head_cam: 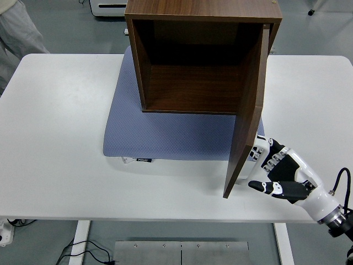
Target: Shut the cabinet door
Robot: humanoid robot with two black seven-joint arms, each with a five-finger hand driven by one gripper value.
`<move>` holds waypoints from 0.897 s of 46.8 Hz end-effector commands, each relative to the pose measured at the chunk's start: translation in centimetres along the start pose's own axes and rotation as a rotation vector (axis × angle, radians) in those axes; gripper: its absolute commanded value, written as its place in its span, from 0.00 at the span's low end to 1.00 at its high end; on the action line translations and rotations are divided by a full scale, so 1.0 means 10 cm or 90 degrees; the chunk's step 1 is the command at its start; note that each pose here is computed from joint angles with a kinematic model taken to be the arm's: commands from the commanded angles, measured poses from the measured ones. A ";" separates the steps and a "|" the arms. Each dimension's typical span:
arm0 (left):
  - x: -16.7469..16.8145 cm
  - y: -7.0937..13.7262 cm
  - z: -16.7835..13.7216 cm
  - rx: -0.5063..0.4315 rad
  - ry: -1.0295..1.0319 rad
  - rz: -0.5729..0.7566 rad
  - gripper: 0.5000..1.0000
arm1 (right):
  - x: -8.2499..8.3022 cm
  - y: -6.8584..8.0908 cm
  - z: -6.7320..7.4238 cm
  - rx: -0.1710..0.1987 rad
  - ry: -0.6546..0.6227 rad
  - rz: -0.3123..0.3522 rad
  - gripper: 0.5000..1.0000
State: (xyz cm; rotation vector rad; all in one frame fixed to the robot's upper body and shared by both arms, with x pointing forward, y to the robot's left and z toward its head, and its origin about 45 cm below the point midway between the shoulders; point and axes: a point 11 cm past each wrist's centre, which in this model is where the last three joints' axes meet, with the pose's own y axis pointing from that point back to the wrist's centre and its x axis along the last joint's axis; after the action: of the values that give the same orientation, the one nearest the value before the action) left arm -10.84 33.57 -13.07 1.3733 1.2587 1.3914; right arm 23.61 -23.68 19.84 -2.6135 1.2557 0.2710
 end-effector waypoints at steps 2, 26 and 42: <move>0.00 0.00 0.00 -0.001 0.000 0.000 1.00 | -0.02 -0.07 -0.01 0.002 0.003 -0.014 1.00; 0.00 0.00 0.00 0.000 0.000 0.000 1.00 | -0.17 -0.43 0.03 0.004 0.005 -0.081 1.00; 0.00 0.00 0.00 0.000 0.000 0.000 1.00 | -0.29 -0.66 0.13 -0.007 0.002 -0.119 1.00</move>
State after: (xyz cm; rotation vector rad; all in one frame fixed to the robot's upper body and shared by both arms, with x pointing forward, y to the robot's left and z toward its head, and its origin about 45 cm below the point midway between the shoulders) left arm -10.84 33.56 -13.07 1.3731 1.2587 1.3913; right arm 26.83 -17.77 20.30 -2.7123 1.0198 0.2330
